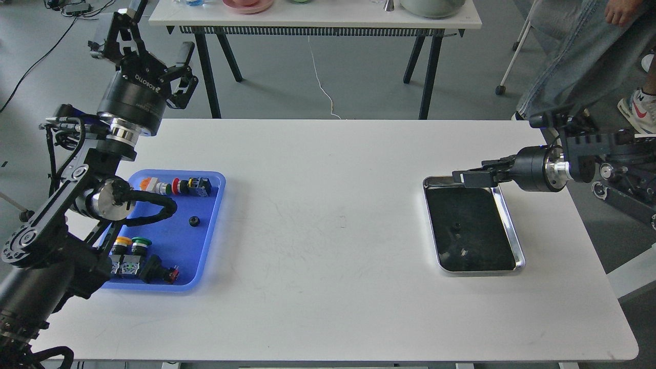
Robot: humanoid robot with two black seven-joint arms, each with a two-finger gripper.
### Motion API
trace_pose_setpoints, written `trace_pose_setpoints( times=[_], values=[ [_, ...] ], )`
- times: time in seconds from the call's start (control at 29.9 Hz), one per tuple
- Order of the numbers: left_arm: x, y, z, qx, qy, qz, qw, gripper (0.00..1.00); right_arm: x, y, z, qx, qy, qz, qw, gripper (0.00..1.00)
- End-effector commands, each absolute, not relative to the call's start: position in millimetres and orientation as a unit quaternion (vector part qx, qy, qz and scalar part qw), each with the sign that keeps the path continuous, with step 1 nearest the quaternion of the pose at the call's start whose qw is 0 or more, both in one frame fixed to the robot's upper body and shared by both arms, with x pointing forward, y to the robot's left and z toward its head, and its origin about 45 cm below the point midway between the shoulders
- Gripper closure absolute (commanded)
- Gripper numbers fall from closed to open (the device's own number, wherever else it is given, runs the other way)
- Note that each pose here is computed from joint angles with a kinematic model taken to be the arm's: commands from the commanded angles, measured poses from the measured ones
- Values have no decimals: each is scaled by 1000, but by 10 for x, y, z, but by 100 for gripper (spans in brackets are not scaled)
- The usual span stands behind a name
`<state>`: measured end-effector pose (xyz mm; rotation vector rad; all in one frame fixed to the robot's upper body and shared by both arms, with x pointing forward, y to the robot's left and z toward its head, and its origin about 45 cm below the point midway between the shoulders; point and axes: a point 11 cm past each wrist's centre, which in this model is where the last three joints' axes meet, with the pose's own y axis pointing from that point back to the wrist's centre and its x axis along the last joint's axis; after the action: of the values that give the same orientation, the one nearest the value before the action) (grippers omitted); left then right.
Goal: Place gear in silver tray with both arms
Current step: 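Withdraw the right gripper up from the silver tray, then reach the left gripper down into the blue tray toward another black gear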
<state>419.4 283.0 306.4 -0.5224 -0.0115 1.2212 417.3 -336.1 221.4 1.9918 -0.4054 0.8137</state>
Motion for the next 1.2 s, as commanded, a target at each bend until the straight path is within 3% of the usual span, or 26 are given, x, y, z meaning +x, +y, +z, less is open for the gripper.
trace_pose_setpoints(
  times=[0.0, 0.2, 0.4, 0.6, 0.77, 1.0, 1.17],
  values=[
    [4192, 2804, 3053, -242, -4, 564, 790, 0, 4192, -3431, 2332, 857, -298, 230, 352, 2],
    [4166, 2718, 3017, -225, -19, 550, 804, 0, 4219, -3585, 2326, 861, -487, 32, 143, 2],
    [4087, 2631, 2997, -154, -101, 511, 840, 0, 4147, -3671, 2085, 806, -579, -120, -17, 1],
    [3838, 2663, 2964, 62, -321, 387, 862, 0, 4056, -3635, 1894, 782, -597, -166, -69, 1],
    [3725, 2993, 2966, 298, -497, 235, 780, 0, 4046, -3621, 1872, 782, -596, -170, -70, 1],
    [3711, 3384, 2884, 488, -590, 44, 641, 0, 4046, -3621, 1872, 782, -596, -170, -70, 1],
    [3676, 3289, 2677, 502, -584, -27, 638, 3, 4040, -3625, 1869, 782, -596, -170, -70, 1]
  ],
)
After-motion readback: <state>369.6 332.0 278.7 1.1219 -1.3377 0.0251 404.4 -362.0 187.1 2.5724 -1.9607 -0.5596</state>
